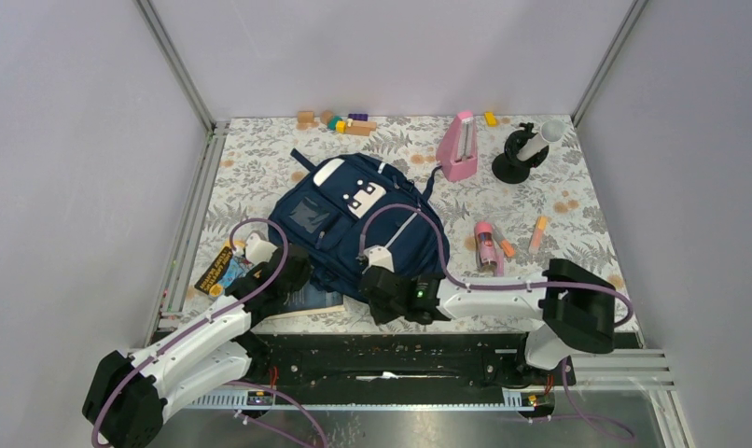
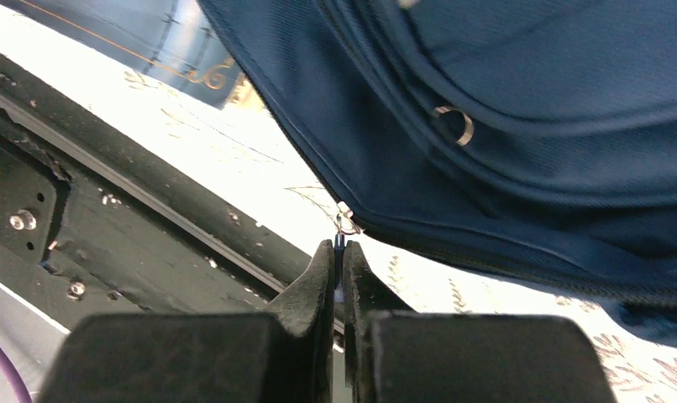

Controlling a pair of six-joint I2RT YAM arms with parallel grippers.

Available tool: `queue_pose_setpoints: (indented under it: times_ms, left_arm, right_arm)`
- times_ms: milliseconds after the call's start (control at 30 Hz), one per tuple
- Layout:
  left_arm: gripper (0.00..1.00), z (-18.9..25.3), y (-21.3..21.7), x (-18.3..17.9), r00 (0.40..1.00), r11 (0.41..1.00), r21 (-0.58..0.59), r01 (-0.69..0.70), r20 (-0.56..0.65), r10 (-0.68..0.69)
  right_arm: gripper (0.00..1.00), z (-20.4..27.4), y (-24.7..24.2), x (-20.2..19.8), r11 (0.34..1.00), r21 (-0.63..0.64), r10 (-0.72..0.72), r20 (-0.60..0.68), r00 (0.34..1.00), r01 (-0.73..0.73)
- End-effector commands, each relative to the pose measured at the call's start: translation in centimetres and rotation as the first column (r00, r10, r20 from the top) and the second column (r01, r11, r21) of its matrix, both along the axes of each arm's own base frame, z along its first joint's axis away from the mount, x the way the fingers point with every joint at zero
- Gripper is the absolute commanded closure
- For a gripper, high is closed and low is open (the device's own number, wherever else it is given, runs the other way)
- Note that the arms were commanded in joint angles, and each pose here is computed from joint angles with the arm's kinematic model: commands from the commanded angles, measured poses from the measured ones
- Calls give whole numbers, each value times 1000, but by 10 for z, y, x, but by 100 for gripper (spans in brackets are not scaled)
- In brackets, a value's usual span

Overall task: Pack the student bag
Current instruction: Unzip the student bag at the center of the board.

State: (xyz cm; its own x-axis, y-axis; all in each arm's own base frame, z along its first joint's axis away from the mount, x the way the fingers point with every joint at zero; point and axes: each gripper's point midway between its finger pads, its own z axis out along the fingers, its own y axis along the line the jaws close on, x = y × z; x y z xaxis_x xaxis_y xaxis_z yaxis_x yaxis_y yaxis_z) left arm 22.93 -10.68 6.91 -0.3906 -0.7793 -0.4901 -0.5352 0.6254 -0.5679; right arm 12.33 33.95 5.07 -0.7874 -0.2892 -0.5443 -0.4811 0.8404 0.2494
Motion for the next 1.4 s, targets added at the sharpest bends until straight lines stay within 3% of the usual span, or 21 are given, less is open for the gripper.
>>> queue_pose_setpoints:
  times_ms: [0,600,1367]
  left_arm:
    - [100,31,-7,15,996,998,-57,-18,90,23]
    - [100,34,-11,-6,996,993,-107,58,76,-50]
    - [100,44,-28,-10,992,974,-197,111,84,-96]
  right_arm:
    - [100,20,40,-3,997,70,29,18,999,-30]
    - [100,39,82,28,989,21,141,156,978,-146]
    - [100,76,151,71,931,146,284,292,914,-336]
